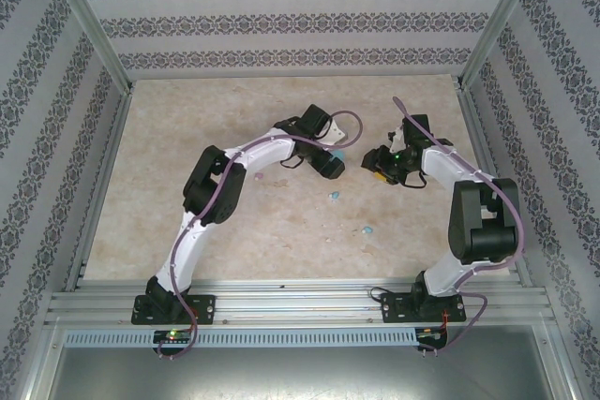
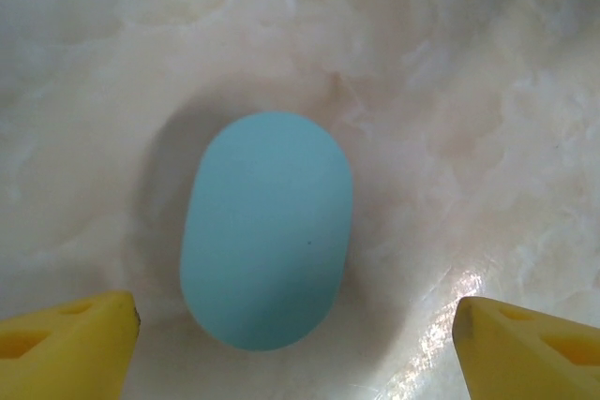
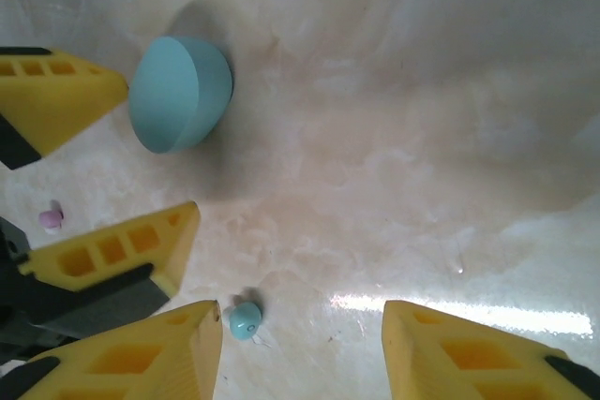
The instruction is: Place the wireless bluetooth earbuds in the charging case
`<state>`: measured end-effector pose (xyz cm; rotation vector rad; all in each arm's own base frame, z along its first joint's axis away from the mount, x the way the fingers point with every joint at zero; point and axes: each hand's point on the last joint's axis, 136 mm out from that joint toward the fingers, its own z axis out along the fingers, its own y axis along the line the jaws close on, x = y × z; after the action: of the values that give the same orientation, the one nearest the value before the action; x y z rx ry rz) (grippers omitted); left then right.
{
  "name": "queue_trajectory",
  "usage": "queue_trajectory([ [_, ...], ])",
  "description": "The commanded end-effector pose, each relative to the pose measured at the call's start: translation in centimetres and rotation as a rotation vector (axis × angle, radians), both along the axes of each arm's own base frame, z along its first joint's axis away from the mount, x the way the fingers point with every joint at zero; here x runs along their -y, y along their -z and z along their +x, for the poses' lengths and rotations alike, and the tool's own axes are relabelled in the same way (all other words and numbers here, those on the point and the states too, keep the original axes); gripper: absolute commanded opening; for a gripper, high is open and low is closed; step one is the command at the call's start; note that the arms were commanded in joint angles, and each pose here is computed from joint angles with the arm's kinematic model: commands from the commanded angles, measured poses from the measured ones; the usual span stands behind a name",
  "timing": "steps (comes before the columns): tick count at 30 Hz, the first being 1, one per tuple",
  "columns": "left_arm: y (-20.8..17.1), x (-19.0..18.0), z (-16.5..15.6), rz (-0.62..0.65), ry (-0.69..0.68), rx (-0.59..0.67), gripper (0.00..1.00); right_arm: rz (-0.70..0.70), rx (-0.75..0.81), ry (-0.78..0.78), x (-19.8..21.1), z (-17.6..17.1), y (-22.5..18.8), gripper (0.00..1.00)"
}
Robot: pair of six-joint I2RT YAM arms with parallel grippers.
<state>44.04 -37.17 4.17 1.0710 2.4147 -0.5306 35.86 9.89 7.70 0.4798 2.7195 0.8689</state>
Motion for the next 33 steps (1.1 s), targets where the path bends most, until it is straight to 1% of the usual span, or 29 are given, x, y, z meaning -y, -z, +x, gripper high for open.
queue_trajectory([
  [1,0.9,-0.2,-0.7,0.02,0.045,-0.049,0.85,0.049,-0.002,0.01,-0.4,0.5,0.3,0.5],
  [6,2.2,0.0,-0.1,0.038,0.042,-0.051,0.78,0.061,0.0,0.012,-0.7,0.6,0.1,0.51],
  [11,2.3,0.6,0.6,0.016,0.048,-0.028,0.7,0.06,-0.009,0.003,-1.1,0.2,0.3,0.52],
  [17,1.7,1.0,0.5,-0.022,0.073,0.003,0.54,0.067,-0.011,-0.003,-1.4,-0.2,0.0,0.54],
  [20,1.2,0.8,-0.1,-0.054,0.084,0.031,0.49,0.072,0.012,-0.007,-1.5,-0.2,-1.0,0.55],
  [24,-0.5,0.9,-1.1,-0.124,0.122,0.099,0.41,0.084,0.036,-0.01,-1.7,0.1,-2.1,0.57],
  [29,-1.6,0.4,-2.3,-0.163,0.152,0.134,0.32,0.134,0.038,-0.021,-2.5,0.2,-2.9,0.59],
  [33,-3.1,-0.1,-3.4,-0.193,0.165,0.136,0.3,0.178,0.051,-0.043,-3.8,0.2,-3.6,0.6],
])
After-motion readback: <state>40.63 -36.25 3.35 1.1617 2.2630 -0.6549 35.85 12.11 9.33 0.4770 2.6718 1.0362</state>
